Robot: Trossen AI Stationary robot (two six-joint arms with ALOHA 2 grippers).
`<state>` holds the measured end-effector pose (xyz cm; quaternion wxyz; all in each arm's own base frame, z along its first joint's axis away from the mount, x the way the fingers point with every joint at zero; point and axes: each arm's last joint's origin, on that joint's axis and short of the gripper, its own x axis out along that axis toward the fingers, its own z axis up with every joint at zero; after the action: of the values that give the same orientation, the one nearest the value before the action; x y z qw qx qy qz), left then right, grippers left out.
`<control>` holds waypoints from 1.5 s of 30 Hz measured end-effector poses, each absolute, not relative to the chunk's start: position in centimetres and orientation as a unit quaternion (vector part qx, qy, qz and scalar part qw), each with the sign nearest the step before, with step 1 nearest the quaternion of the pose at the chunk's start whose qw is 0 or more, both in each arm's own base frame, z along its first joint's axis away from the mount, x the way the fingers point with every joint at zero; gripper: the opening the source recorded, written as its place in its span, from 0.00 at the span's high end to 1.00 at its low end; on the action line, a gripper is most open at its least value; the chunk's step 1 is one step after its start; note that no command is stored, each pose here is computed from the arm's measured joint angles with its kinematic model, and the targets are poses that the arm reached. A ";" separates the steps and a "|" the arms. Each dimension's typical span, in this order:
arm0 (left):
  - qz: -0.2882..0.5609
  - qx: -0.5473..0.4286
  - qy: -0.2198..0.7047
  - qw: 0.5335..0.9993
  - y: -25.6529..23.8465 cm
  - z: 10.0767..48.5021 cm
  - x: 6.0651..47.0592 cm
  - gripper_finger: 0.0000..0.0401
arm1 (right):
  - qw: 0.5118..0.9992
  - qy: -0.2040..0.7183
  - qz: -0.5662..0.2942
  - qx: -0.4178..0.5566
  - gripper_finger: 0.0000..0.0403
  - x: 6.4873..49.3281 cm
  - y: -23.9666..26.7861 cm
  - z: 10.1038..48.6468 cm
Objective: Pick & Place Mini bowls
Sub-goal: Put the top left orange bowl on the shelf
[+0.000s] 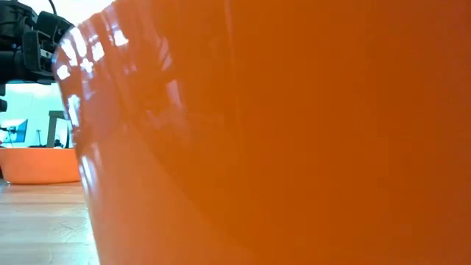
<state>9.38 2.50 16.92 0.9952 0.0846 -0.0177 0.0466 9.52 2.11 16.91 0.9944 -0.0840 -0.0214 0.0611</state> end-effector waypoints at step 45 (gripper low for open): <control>0.047 0.085 -0.018 0.995 2.5 16.9 9.4 1.00 | 0.994 -0.075 0.065 0.042 0.98 9.4 2.1 18.1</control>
<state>9.38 2.50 16.92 0.9952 0.0846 -0.0177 0.0465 9.41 2.08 18.11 0.9942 0.0416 -0.0751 0.0645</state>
